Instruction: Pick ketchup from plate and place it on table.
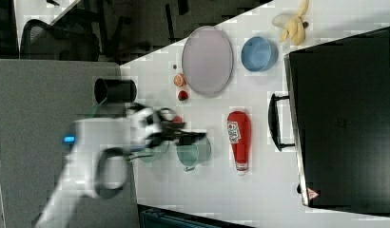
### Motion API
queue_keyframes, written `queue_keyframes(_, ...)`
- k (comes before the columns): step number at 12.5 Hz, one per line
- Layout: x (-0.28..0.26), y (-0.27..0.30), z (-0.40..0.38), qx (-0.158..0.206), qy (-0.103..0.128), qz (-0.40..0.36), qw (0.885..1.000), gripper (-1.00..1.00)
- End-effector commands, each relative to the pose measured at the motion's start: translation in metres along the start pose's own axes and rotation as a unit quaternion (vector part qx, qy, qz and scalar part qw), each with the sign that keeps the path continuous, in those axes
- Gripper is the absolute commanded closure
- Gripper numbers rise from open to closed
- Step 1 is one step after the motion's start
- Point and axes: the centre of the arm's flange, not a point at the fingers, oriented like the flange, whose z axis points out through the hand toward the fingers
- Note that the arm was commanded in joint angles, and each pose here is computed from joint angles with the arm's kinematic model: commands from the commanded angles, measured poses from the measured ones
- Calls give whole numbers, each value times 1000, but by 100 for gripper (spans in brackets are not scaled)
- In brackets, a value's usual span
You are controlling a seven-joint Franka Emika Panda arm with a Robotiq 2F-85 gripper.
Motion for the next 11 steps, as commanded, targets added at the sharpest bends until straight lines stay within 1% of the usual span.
queue_keyframes(1, -6, -10, -109, 13, 17, 133, 991, -100)
queue_keyframes(3, -13, -12, -154, 10, 14, 166, 986, -100)
queue_keyframes(6, -17, -5, -193, -30, 23, 160, 986, -100)
queue_keyframes(7, -17, -6, -203, -26, 31, 160, 986, -100)
queue_keyframes(8, -17, -7, -209, -25, 35, 159, 986, -100)
queue_keyframes(10, -19, -8, -209, -26, 32, 158, 987, -100)
queue_keyframes(11, -19, -7, -208, -29, 27, 159, 986, -100)
